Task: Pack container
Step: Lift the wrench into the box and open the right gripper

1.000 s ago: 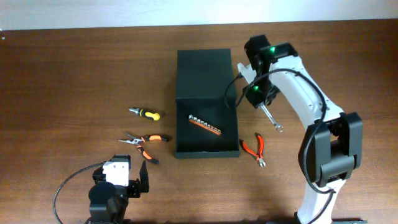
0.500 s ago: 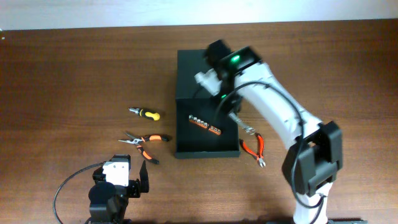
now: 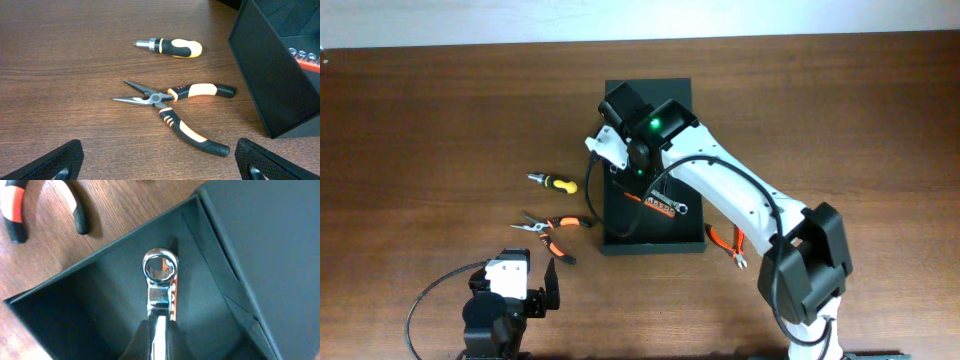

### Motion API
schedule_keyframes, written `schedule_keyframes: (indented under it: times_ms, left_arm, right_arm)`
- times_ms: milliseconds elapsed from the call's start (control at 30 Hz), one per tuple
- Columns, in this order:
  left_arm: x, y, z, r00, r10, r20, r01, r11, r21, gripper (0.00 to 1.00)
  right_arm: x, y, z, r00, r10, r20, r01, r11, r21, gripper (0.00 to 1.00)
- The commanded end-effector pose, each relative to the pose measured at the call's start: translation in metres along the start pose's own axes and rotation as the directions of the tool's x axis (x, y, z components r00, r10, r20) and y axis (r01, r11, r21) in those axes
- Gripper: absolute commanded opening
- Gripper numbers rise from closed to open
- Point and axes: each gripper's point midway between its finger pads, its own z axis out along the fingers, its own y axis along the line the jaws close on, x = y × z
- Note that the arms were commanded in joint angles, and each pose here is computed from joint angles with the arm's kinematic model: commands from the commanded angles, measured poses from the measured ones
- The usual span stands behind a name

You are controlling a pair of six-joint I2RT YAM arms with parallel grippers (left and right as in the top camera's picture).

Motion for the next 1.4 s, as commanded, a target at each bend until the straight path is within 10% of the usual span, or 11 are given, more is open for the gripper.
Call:
schedule_keyframes:
  times_ms: [0,900,1167,1367]
  left_arm:
    - [-0.001,0.003,0.000,1.000,0.013,0.010,-0.013,1.000,-0.015,0.99]
    - [-0.001,0.003,0.000,1.000,0.013,0.010,-0.013,1.000,-0.015,0.99]
    - [-0.001,0.003,0.000,1.000,0.013,0.010,-0.013,1.000,-0.015,0.99]
    - [-0.001,0.003,0.000,1.000,0.013,0.010,-0.013,1.000,-0.015,0.99]
  right_arm:
    - [0.007,0.003,0.023,0.999,-0.007,-0.042,0.005,0.999,-0.038,0.06]
    - [0.027,0.018,0.081,0.993,0.011,-0.119,-0.029,0.989,-0.142,0.11]
    - [0.000,-0.001,0.035,0.997,0.077,-0.007,-0.077,0.993,-0.088,0.79]
    - [0.004,-0.016,-0.029,0.987,0.150,0.052,-0.148,0.988,-0.040,0.99]
